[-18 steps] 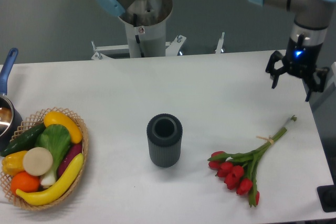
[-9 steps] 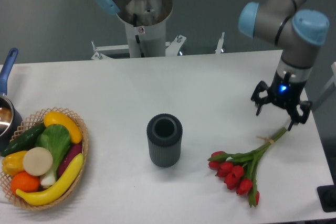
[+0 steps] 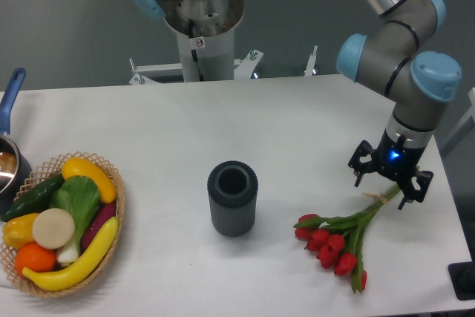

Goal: Pick up the flowers from the table
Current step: 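Move the open gripper down toward the green tulip stems, then lower the gripper around the tulip stems just below the flower heads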

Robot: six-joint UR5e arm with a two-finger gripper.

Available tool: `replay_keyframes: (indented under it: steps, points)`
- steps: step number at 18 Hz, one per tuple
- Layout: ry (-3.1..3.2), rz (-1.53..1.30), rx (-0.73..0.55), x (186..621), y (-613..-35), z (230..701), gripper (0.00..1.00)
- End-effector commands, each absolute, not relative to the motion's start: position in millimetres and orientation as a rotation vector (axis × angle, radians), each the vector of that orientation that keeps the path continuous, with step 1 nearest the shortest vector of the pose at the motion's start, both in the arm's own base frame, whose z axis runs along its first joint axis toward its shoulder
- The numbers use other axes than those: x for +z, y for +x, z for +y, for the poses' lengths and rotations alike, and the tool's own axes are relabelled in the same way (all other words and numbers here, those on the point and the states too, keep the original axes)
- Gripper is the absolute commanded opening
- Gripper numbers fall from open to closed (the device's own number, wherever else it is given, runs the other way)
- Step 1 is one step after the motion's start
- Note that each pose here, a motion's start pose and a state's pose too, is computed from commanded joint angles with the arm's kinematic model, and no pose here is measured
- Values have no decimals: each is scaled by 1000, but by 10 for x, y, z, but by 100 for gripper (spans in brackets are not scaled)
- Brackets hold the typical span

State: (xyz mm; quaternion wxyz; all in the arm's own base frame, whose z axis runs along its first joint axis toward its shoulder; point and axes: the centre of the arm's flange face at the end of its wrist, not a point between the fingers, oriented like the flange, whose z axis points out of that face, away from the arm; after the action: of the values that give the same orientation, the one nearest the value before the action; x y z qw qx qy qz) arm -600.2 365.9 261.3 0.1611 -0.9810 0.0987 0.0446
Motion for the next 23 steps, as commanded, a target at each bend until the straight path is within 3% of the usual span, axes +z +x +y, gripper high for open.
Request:
replay_keyframes:
  steps: [23]
  points:
    - [-2819, 352, 50, 2178, -5911, 3917, 100]
